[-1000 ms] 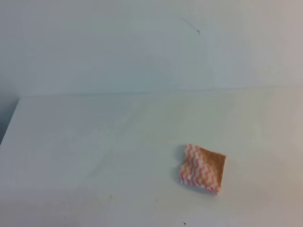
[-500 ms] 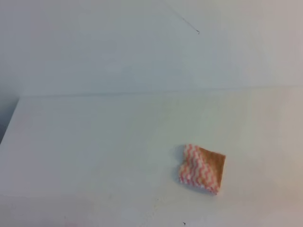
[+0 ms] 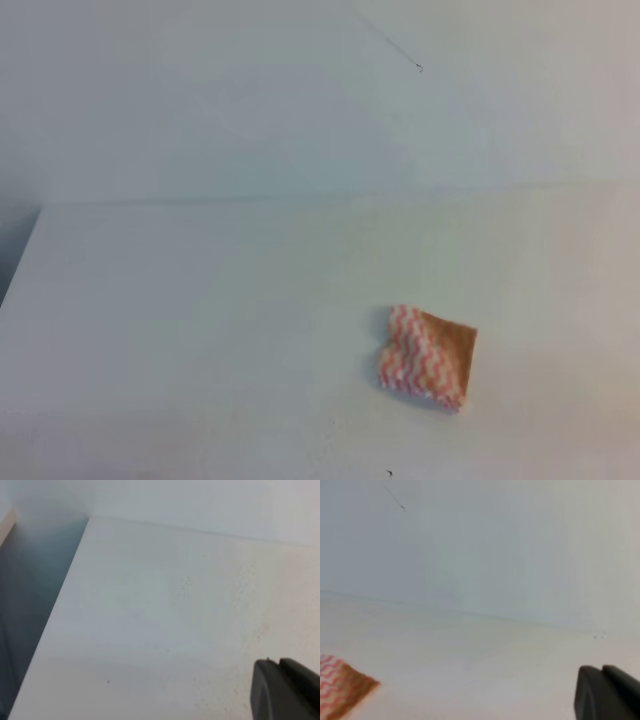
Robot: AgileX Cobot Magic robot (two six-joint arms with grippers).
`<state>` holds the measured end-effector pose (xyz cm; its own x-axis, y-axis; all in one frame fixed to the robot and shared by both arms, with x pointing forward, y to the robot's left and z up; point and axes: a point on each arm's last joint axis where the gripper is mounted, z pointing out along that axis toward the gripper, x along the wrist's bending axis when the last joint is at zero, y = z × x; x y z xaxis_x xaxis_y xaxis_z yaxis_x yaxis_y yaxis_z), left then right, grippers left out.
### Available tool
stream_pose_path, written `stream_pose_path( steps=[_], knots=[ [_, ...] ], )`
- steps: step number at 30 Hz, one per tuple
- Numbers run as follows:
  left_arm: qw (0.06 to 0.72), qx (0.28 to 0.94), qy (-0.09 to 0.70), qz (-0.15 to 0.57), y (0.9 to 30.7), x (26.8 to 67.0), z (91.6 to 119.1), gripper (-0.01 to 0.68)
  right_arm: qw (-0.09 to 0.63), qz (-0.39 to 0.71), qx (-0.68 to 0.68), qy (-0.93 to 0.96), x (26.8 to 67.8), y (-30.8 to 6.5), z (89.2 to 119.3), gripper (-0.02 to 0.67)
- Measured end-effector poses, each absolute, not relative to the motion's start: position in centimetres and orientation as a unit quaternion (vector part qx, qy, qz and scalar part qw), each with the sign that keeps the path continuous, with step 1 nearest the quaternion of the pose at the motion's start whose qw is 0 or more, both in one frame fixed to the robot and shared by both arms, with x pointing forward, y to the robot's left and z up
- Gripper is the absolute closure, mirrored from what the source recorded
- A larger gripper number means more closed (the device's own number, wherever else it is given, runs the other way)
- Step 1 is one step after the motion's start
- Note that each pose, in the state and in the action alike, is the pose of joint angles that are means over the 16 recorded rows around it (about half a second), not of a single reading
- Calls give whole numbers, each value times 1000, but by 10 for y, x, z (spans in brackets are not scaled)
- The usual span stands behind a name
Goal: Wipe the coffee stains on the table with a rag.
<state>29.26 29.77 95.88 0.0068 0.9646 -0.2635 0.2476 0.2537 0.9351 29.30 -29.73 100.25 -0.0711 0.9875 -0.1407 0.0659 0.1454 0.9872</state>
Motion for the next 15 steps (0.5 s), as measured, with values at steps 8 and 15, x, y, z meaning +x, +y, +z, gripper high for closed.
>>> stream_pose_path(
  steps=[8,15],
  knots=[
    [506,498,609,354,298,293,959,674,482,450,517,546,293,-301,972,651],
    [506,497,609,355,298,293,959,674,455,437,557,541,293,-303,960,651]
  ],
)
